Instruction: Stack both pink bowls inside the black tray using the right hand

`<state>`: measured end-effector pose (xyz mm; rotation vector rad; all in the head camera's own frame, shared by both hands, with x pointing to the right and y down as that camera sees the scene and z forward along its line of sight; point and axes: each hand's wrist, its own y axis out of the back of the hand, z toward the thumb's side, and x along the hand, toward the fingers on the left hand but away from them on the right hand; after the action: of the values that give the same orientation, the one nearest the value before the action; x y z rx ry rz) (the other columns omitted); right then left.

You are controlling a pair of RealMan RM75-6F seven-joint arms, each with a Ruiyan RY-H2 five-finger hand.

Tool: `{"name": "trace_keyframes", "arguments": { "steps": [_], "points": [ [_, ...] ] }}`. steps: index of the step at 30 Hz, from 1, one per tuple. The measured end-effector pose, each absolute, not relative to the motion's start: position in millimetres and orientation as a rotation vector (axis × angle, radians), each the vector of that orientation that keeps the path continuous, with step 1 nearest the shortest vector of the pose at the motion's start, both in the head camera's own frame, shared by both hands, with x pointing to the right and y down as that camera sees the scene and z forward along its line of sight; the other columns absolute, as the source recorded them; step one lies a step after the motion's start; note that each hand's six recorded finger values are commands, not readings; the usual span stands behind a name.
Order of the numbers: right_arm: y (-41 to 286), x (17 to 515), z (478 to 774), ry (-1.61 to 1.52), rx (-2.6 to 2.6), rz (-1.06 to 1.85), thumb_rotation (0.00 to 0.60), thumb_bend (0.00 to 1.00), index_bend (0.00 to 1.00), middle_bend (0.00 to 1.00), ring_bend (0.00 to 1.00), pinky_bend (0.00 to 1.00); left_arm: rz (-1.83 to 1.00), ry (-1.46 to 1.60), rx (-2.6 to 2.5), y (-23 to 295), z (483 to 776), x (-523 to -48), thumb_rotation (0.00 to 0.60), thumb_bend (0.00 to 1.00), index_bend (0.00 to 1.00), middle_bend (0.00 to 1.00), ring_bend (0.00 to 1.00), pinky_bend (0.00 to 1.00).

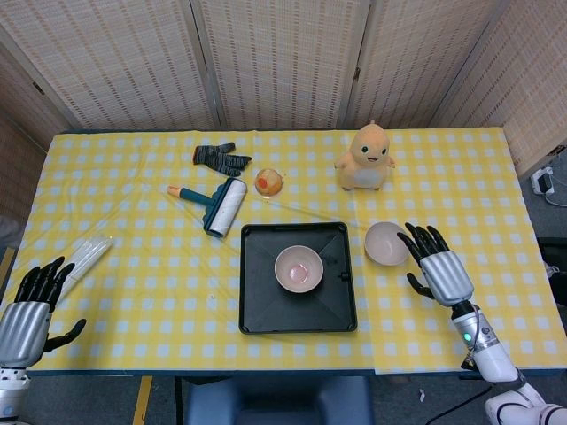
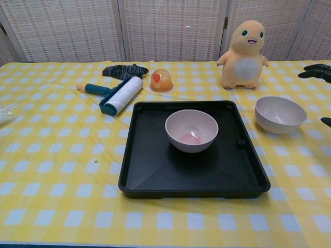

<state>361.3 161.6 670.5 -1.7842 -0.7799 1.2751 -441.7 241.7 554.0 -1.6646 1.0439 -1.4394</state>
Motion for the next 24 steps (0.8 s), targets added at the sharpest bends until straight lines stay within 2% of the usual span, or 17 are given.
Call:
{"name": "trace_keyframes", "arguments": {
  "steps": [11, 24],
  "points": [
    [171, 380, 686, -0.701, -1.772, 1.373, 0.6, 0.43, 0.25, 0.0, 0.0, 0.0, -1.45, 1.034, -1.662, 242, 558, -441, 0.6, 0.28, 0.03, 0.05, 0.08, 0.0],
    [153, 349, 728, -0.599, -1.798, 1.373, 0.6, 0.43, 0.36, 0.0, 0.0, 0.0, -1.45, 1.05, -1.655, 241, 555, -445, 0.6, 0.28, 0.03, 0.05, 0.08, 0.0]
  ]
}}
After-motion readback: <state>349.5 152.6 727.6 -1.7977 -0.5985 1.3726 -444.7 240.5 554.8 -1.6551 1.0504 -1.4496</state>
